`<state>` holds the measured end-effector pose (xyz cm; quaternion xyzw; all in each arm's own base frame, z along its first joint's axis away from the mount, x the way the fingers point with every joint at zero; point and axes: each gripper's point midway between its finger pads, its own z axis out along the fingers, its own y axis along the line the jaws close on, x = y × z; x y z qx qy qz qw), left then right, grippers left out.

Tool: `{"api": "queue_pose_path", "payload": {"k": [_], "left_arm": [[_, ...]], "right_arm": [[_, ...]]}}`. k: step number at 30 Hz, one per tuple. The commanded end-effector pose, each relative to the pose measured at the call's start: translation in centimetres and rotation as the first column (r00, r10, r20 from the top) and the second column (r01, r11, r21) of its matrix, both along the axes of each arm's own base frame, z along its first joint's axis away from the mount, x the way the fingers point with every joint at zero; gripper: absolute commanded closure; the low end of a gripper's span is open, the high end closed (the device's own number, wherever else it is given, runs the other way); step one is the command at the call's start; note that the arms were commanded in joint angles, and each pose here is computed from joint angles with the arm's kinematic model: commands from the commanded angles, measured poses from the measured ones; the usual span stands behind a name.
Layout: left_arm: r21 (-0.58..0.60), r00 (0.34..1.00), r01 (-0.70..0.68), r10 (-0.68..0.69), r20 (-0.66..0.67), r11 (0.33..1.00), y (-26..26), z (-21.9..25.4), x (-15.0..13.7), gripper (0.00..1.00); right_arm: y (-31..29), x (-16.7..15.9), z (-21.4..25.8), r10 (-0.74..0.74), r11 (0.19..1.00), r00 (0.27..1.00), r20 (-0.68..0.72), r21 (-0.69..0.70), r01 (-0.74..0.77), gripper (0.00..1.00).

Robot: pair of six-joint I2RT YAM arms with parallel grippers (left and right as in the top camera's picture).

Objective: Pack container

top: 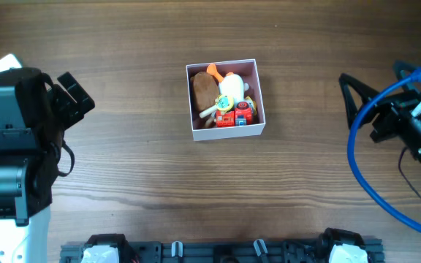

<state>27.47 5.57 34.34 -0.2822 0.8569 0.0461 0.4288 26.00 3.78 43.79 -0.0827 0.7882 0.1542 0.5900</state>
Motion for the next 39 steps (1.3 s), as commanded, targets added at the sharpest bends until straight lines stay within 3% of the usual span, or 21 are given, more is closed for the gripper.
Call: {"api": "queue_pose_path", "payload": {"k": [1,10,17,20,24,29,34,39], "left_arm": [[-0.011,1.000,-0.020,0.020,0.018,1.000,0.3,0.4,-0.1,0.00],[-0.011,1.000,-0.020,0.020,0.018,1.000,0.3,0.4,-0.1,0.00],[-0.010,1.000,-0.020,0.020,0.018,1.000,0.3,0.4,-0.1,0.00],[-0.010,1.000,-0.020,0.020,0.018,1.000,0.3,0.4,-0.1,0.00],[-0.011,1.000,-0.020,0.020,0.018,1.000,0.3,0.4,-0.1,0.00],[-0.011,1.000,-0.020,0.020,0.018,1.000,0.3,0.4,-0.1,0.00],[-0.010,1.000,-0.020,0.020,0.018,1.000,0.3,0.4,-0.1,0.00],[-0.010,1.000,-0.020,0.020,0.018,1.000,0.3,0.4,-0.1,0.00]], "right_arm": [[0.4,-0.6,-0.7,0.021,1.000,0.999,-0.032,-0.002,-0.021,0.00],[-0.2,-0.4,-4.5,-0.007,1.000,0.981,-0.196,-0.007,0.005,0.00],[0.5,-0.4,-2.9,0.062,0.994,0.994,-0.093,-0.079,-0.070,0.00],[0.8,-0.8,-1.7,0.104,0.977,0.995,0.001,-0.187,-0.102,0.00],[0.5,-2.2,-2.2,0.087,0.965,0.991,0.101,-0.254,-0.059,0.00],[0.0,-3.4,-7.7,0.035,0.968,0.991,0.129,-0.252,-0.001,0.00],[0.4,-3.9,-17.1,0.050,0.970,0.994,0.100,-0.242,-0.025,0.00],[1.1,-4.2,-23.5,0.092,0.971,0.991,0.101,-0.229,-0.067,0.00]]}}
